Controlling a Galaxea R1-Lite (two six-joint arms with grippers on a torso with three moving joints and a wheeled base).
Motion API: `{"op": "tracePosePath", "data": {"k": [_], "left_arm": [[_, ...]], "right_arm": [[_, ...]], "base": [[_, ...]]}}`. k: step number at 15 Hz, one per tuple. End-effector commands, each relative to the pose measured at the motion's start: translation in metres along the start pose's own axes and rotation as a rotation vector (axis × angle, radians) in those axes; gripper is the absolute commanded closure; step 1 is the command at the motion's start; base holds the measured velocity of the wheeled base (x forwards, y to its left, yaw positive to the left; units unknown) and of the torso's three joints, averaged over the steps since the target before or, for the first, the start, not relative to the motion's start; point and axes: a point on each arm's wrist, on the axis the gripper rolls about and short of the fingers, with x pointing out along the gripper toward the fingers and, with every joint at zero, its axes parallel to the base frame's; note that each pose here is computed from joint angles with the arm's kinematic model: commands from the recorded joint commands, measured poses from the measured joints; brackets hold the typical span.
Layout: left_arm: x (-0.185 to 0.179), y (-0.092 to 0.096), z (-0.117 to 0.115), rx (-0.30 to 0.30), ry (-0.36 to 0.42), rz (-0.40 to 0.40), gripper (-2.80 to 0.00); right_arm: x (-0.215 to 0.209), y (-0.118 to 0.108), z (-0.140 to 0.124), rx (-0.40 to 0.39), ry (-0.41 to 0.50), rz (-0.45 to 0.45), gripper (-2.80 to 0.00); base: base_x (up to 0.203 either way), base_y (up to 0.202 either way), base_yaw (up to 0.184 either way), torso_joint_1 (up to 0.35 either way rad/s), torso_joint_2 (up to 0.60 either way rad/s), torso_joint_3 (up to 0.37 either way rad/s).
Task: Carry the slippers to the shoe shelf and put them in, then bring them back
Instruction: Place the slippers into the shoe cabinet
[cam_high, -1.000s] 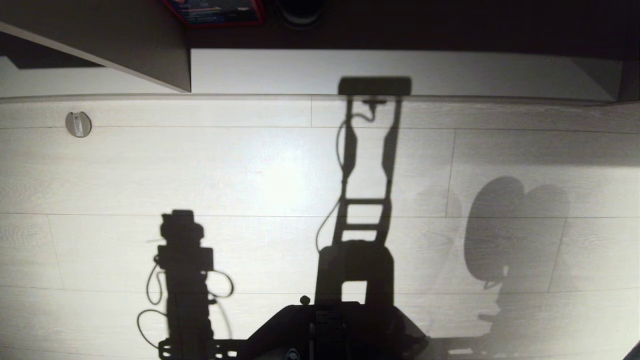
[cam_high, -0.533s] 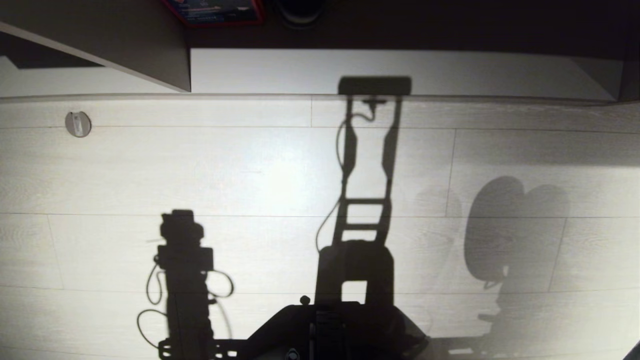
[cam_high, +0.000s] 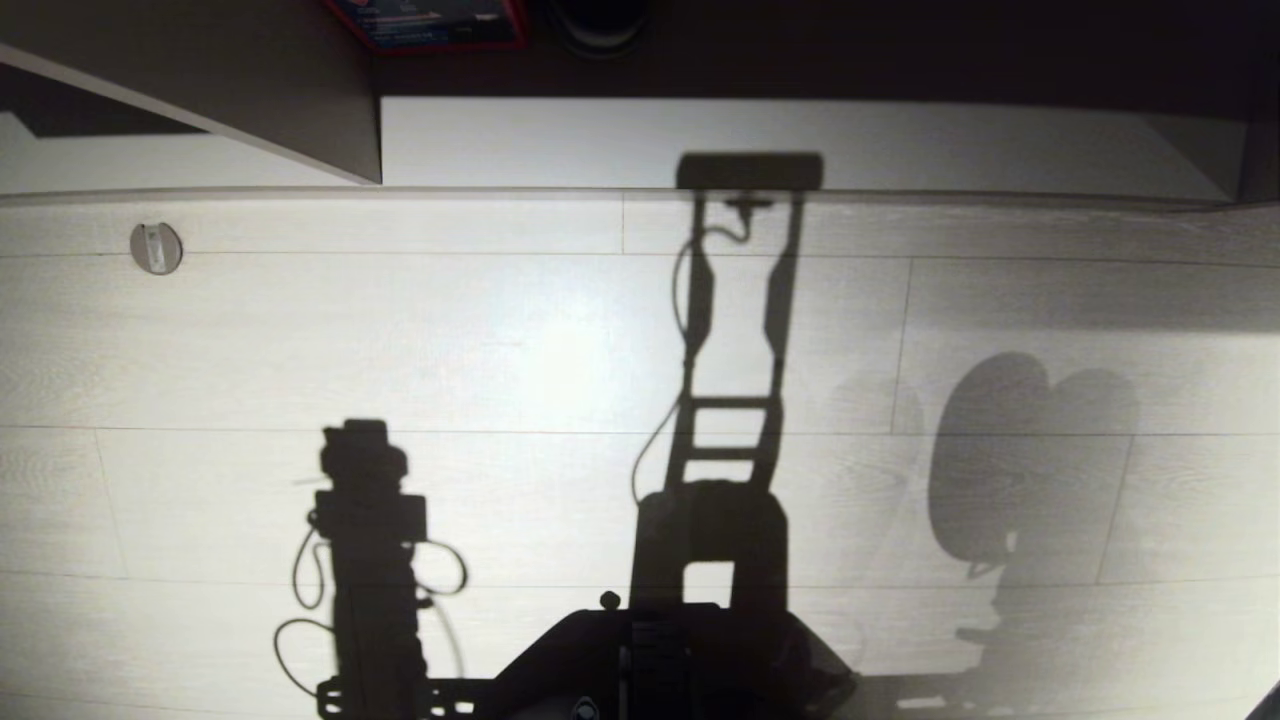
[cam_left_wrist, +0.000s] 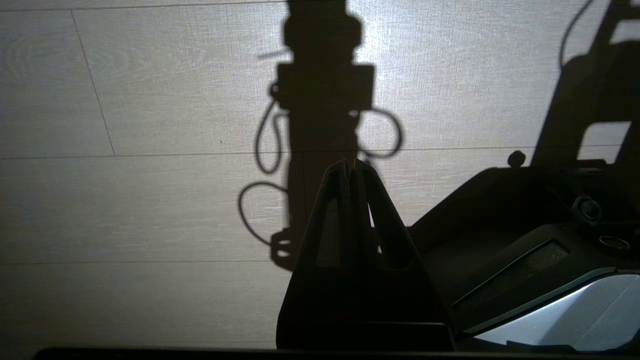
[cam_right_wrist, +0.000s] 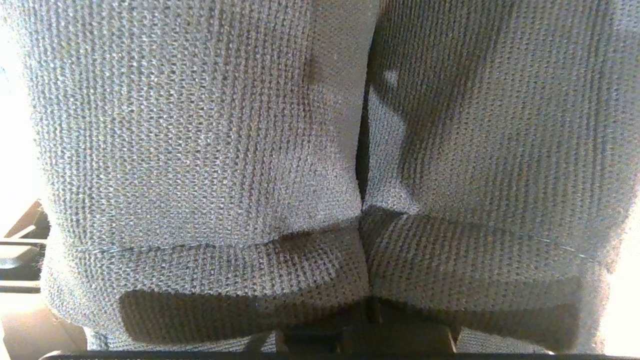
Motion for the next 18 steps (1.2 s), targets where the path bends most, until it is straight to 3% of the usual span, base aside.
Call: {"op": "tracePosePath", "data": {"k": [1,6,10,15,18], "left_arm": [[0.0,0.0,0.0,0.0,0.0,0.0,0.0],[0.0,0.0,0.0,0.0,0.0,0.0,0.0],[0.0,0.0,0.0,0.0,0.0,0.0,0.0],[0.0,0.0,0.0,0.0,0.0,0.0,0.0],[0.0,0.0,0.0,0.0,0.0,0.0,0.0]], "right_arm": [[0.0,0.0,0.0,0.001,0.0,0.002,0.0],[0.0,0.0,0.0,-0.005,-0.004,-0.002,0.0],[-0.016,0.001,0.047,-0.011,-0.079,0.005,0.0],[0.005,0.001,0.094,0.0,0.055,0.012,0.0],[0.028,0.001,0.106,0.008,0.157,-0.026,0.0]], "base": [[0.0,0.0,0.0,0.0,0.0,0.0],[0.0,0.0,0.0,0.0,0.0,0.0],[0.0,0.0,0.0,0.0,0.0,0.0],[0.0,0.0,0.0,0.0,0.0,0.0],[0.0,0.0,0.0,0.0,0.0,0.0]]}}
